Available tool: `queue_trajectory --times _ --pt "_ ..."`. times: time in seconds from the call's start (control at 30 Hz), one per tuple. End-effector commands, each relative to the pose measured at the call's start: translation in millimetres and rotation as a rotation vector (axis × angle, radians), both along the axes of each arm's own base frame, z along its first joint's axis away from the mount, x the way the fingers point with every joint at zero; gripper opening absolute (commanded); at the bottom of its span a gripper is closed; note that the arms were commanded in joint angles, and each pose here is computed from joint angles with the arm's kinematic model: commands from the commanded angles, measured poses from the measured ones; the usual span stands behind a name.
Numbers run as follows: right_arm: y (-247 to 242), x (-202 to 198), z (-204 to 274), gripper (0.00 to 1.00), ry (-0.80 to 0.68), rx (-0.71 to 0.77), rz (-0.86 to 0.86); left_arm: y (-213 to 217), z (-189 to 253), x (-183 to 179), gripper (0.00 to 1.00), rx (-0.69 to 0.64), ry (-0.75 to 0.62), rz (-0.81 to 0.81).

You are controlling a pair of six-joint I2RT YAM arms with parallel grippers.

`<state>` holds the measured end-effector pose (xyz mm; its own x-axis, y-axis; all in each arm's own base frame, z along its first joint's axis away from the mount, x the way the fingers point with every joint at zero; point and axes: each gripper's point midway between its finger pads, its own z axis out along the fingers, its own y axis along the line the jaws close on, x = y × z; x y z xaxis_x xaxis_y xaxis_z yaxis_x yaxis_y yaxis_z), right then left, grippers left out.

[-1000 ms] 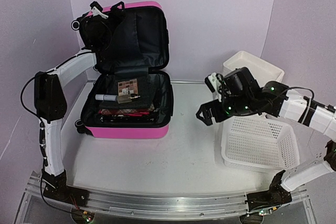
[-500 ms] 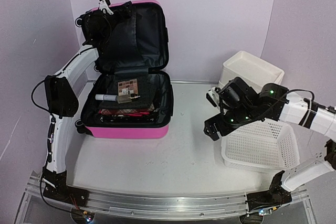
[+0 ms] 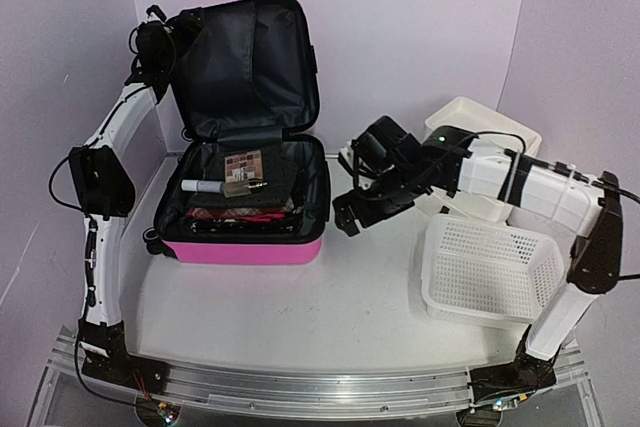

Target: Open, take out, and arrange the luggage

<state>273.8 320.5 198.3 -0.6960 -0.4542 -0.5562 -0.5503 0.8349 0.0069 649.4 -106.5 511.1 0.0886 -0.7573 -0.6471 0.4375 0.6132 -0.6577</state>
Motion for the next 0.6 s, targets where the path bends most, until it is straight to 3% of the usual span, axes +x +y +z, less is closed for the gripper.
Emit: queue_trajectory --times 0.0,0.1,0.23,0.4,0.57 --pt "55 26 31 0.98 -0.023 0.145 0.032 -23 -22 0 0.75 -0.080 0.136 -0.202" --pt "74 37 25 0.98 0.015 0.177 0.031 -34 -39 0 0.75 -0.050 0.194 -0.252" --pt "76 39 18 0.98 0.036 0.179 0.027 -45 -27 -29 0.76 0.072 0.178 -0.303" --pt "43 52 -11 0.98 0.121 0.169 -0.098 -60 1 -93 0.90 0.205 0.127 -0.413" --pt "1 60 -29 0.98 0.127 0.106 -0.172 -67 -3 -169 0.95 0.309 0.126 -0.512"
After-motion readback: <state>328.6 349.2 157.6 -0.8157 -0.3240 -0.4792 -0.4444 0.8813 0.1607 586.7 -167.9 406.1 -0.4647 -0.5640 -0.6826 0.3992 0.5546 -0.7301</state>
